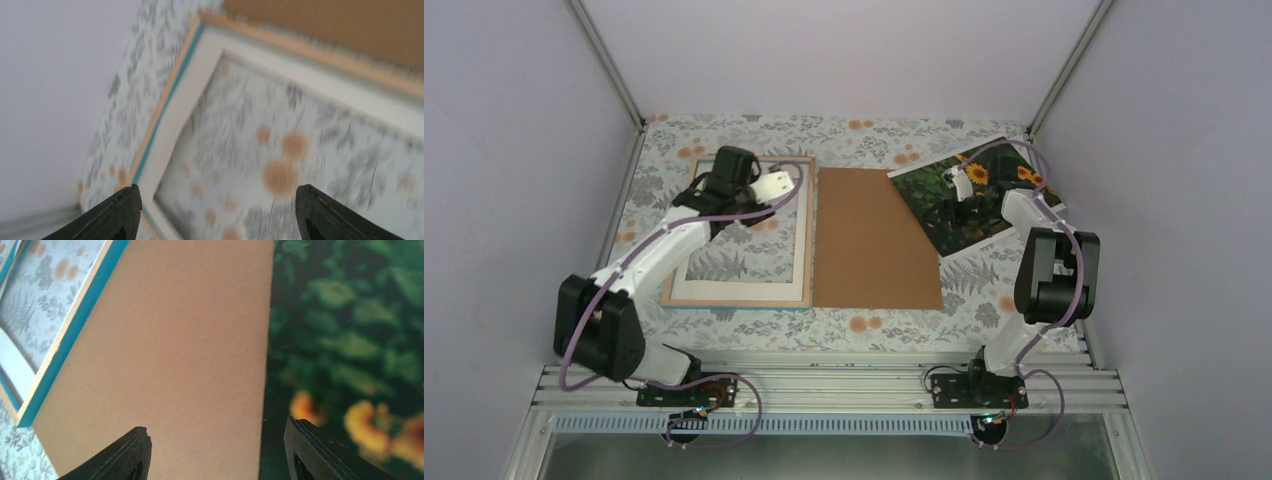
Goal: Put the photo into the frame
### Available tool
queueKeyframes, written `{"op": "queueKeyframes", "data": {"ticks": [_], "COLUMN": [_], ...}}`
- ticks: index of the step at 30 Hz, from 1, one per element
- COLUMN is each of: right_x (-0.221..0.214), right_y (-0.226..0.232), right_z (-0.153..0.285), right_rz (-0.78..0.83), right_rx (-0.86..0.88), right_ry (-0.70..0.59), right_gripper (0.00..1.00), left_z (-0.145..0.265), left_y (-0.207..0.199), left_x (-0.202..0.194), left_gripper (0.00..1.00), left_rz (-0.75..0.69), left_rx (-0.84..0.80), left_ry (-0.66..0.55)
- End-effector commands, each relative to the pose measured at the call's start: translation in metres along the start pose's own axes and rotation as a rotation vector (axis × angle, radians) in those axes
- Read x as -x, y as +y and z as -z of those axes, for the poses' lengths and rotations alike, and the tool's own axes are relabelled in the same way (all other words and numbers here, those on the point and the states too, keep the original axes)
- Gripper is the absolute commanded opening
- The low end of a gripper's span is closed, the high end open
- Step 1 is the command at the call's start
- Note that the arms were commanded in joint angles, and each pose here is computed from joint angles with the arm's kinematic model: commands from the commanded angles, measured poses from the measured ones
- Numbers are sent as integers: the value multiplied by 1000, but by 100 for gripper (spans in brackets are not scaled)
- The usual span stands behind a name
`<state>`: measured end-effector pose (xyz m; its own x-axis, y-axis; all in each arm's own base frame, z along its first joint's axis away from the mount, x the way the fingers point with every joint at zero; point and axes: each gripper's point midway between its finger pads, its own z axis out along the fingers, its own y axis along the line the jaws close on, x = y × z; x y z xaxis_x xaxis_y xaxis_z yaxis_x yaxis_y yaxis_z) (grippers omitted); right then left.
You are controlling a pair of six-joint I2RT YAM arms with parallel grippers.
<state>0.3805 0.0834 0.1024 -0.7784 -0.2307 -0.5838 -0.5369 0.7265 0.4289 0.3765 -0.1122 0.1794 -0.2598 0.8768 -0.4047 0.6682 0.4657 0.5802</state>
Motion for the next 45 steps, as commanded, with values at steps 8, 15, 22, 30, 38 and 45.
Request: {"op": "queueKeyframes", "data": {"ticks": [8, 15, 22, 30, 38, 45], "right_x": [28, 19, 0, -45, -84, -101], "right_y": [-48, -86, -112, -132, -137, -137], "right_z": [7, 21, 29, 11, -10, -16], "right_rz": [-36, -103, -119, -137, -158, -148], "right_rx": [-143, -223, -306, -367, -341, -326], "right_ry": [-19, -3, 30, 133, 231, 284], "right_gripper": [67, 66, 64, 55, 44, 38], "left_z": [-35, -90, -140, -192, -219, -233], "left_y": [-37, -63, -99, -128, -139, -152], "left_x": [215, 277, 294, 280, 282, 299], "left_gripper": [83, 91, 90, 83, 81, 77], "left_rz": [492, 856, 1079, 1293, 1373, 1400], "left_rx": [-535, -814, -923, -958, -951, -989], "left_ry": [-410, -407, -282, -184, -153, -169]}}
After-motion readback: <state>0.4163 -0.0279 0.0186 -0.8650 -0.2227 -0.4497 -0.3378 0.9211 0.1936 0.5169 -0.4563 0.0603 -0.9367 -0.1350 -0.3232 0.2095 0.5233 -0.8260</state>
